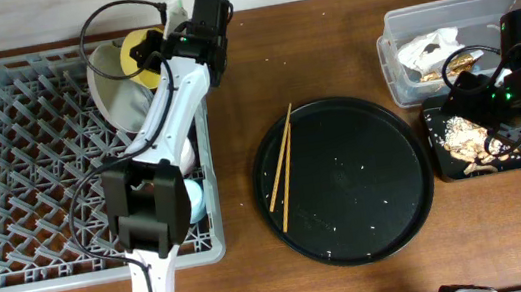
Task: Sort waste into correct bins and load items into the dishwasher rack
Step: 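Place the yellow bowl in the rack beside the plate with the left gripper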
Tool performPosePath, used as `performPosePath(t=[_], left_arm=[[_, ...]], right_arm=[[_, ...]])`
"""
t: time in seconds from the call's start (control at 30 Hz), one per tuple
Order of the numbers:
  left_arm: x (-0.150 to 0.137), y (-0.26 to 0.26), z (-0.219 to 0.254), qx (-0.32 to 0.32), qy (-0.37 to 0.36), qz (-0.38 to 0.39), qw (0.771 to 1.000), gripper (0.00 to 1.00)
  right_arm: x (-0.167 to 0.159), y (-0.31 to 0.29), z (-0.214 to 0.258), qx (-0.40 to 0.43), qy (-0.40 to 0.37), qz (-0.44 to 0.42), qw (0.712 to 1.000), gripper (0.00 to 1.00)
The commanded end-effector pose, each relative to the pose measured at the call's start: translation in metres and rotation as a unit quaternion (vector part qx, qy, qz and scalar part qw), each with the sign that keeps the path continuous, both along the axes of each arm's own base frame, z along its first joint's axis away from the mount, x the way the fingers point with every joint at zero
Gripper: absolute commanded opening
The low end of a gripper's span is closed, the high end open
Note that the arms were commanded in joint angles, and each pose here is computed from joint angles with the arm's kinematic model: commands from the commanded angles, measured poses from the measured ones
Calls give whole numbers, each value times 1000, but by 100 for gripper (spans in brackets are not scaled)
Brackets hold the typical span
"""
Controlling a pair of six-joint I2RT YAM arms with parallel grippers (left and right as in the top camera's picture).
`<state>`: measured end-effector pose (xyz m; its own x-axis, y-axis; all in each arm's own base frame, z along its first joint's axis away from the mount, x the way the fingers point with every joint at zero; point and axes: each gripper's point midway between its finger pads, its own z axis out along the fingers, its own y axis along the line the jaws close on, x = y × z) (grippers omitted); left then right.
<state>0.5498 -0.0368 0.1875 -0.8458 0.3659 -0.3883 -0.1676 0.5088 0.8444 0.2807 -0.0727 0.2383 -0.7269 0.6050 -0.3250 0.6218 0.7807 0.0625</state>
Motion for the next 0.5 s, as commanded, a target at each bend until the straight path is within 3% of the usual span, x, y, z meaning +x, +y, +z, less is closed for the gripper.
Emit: performPosePath(t=[0.0, 0.13, 0.17, 0.2, 0.23, 0.27, 0.3, 0.37, 0.47], left_arm=[[-5, -20, -16, 43, 83, -50, 994, 15], [-8, -45, -18, 46, 92, -77, 992, 43], [-10, -52, -21, 40, 98, -88, 990, 62], [-12, -62, -26, 29, 109, -103, 988, 73], [-14, -68, -32, 18, 121, -115, 986, 76], [-17, -76, -41, 0, 139, -131, 982, 94], [-19, -80, -46, -11, 152, -140, 978, 99], [-26, -87, -52, -42, 175, -157, 971, 99], [-33, -99, -25, -109, 152, -183, 965, 99]], right_arm=[[0, -4, 1, -9, 1, -6, 1000, 98], [0, -4, 1, -9, 1, -6, 1000, 98], [1, -4, 1, -9, 0, -6, 1000, 98], [1, -4, 1, -10, -1, -6, 1000, 98], [1, -4, 1, -10, -1, -6, 1000, 98], [1, -4, 1, -10, -1, -6, 1000, 98], [1, -4, 1, -10, -1, -6, 1000, 98], [2, -5, 1, -10, -3, -6, 1000, 98], [3, -5, 2, -10, -5, -6, 1000, 98]])
